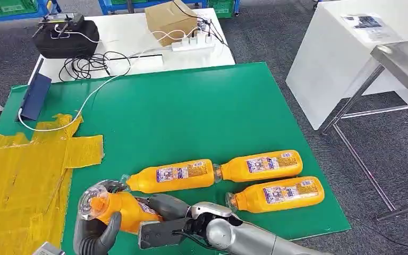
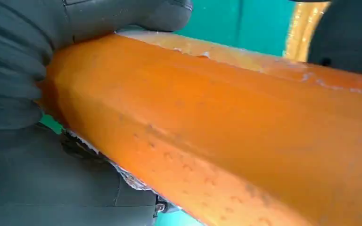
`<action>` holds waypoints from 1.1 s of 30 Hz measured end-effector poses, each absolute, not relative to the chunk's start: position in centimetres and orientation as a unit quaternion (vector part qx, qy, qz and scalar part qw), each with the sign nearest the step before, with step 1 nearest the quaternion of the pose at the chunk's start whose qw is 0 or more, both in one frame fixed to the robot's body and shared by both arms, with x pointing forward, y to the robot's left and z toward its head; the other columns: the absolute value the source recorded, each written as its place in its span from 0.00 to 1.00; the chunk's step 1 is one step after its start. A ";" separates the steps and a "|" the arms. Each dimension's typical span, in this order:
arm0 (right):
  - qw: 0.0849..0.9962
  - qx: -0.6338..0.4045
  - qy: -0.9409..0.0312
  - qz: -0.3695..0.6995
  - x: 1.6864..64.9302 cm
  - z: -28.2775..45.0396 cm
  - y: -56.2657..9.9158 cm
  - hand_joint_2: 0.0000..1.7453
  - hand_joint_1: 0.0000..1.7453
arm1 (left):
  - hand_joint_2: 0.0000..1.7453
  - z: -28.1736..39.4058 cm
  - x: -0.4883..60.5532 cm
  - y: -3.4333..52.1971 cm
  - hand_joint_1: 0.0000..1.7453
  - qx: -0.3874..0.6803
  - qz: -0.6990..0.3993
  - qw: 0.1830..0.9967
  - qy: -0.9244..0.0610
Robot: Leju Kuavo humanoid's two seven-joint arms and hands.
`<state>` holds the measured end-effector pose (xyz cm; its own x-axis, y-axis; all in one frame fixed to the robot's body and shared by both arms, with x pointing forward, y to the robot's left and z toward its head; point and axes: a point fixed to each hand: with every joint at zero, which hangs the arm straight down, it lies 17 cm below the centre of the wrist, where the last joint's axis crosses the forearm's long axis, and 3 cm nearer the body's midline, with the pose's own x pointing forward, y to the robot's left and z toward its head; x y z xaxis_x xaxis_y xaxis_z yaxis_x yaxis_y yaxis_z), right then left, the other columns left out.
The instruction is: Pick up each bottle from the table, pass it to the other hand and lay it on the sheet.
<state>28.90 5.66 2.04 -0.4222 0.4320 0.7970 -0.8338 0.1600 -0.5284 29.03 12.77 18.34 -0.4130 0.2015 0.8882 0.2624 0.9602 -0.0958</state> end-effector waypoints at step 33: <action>0.534 0.175 -0.573 0.596 28.5 1.0 4.3 1.00 1.00 | 1.00 18.9 28.9 12.3 1.00 -0.148 -0.034 0.509 -0.847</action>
<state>28.46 4.27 1.00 -0.3680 0.4366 0.8209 -0.8377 0.2274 -0.4965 28.91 12.25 18.93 -0.4381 0.2172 0.8723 0.2858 0.9537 -0.0939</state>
